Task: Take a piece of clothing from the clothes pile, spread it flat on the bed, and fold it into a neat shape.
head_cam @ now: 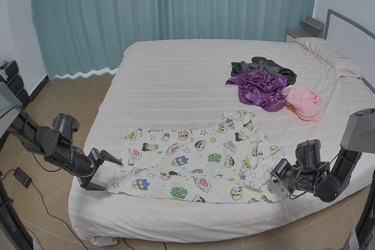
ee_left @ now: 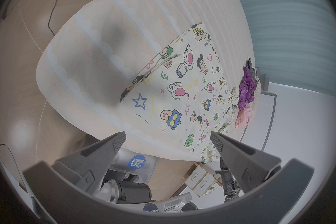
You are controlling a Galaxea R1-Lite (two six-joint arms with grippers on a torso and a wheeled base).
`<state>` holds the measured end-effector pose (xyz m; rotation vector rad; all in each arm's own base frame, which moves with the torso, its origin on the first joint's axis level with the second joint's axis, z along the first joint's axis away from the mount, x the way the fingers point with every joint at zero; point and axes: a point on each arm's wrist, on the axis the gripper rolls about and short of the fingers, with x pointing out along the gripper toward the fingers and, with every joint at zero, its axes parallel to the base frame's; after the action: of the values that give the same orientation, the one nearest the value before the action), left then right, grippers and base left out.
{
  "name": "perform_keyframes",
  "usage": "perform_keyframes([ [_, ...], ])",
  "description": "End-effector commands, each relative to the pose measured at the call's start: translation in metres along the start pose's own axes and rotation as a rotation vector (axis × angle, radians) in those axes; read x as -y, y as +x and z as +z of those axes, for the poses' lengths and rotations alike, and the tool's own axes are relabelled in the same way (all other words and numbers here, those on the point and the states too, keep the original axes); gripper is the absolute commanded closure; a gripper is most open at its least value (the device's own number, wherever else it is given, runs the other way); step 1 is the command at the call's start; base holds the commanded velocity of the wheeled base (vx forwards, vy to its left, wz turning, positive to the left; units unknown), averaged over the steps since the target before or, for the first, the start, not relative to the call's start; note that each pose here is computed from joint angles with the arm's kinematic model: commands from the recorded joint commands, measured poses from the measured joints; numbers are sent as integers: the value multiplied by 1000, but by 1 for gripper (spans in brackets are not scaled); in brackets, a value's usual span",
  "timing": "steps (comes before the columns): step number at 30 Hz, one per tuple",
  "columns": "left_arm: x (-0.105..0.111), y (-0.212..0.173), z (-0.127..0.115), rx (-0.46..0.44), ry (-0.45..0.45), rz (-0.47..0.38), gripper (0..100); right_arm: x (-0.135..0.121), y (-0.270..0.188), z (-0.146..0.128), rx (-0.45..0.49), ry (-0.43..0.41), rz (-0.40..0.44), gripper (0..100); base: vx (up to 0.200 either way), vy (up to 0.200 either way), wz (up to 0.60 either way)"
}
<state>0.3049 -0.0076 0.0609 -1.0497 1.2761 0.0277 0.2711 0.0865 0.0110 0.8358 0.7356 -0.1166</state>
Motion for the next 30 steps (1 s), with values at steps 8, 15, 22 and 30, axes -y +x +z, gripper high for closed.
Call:
perform_keyframes([
  [8,-1,1,0,-3,0,3,0,-21,-36,-11,-3,-61,41,100,0,0,0],
  [15,-1,1,0,-3,0,3,0,-26,-53,-21,-37,-102,13,100,0,0,0],
  [22,-1,1,0,-3,0,3,0,-20,-66,-41,-28,-166,-42,0,0,0,0],
  [30,-1,1,-1,-3,-1,5,0,-21,-97,-46,-36,-189,37,0,0,0,0],
])
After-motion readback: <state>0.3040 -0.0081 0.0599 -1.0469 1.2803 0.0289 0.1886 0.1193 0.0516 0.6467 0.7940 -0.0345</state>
